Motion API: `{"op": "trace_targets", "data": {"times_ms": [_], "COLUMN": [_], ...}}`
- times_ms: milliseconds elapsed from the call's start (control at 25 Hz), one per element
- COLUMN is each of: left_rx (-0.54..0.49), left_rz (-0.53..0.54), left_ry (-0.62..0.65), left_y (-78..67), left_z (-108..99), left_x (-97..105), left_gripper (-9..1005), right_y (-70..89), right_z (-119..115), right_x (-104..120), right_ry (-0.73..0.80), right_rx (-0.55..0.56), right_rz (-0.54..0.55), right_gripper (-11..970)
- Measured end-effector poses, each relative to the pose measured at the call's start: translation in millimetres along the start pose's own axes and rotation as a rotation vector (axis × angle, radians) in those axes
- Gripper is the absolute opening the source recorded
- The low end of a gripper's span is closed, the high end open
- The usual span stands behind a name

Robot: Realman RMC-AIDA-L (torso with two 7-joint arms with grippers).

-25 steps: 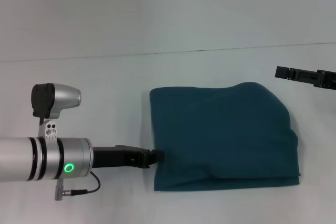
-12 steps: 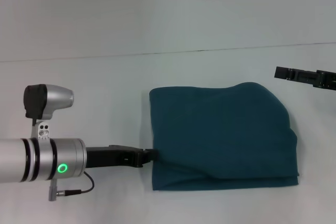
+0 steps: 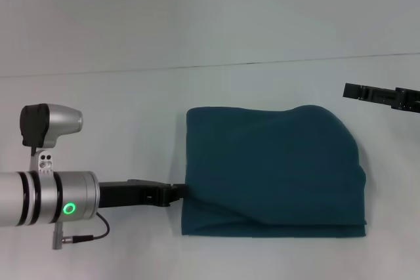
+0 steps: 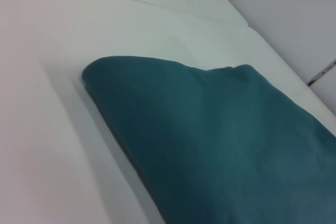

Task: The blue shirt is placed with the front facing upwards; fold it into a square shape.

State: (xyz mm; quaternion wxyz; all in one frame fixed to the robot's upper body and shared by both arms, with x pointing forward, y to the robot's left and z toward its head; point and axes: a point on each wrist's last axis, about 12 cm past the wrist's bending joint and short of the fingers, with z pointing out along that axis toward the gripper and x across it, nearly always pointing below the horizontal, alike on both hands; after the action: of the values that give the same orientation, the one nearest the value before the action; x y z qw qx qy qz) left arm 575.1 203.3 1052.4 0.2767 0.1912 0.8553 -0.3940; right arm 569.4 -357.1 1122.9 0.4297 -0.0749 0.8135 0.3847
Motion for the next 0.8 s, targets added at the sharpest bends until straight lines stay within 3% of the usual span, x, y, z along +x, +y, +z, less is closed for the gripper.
{"op": "trace_targets", "data": {"times_ms": [800], "left_rx": [-0.085], "left_rz": [-0.028], "left_ry": [-0.056], "left_y": [21.3], "left_z": [-27.4], "left_x": [-3.2], "left_gripper": [-2], "right_y": [0.7], "right_z": [1.2], "right_x": [-1.5], "right_ry": [-0.001], "right_rx": [-0.003], "right_rz": [-0.001], "right_gripper": [931]}}
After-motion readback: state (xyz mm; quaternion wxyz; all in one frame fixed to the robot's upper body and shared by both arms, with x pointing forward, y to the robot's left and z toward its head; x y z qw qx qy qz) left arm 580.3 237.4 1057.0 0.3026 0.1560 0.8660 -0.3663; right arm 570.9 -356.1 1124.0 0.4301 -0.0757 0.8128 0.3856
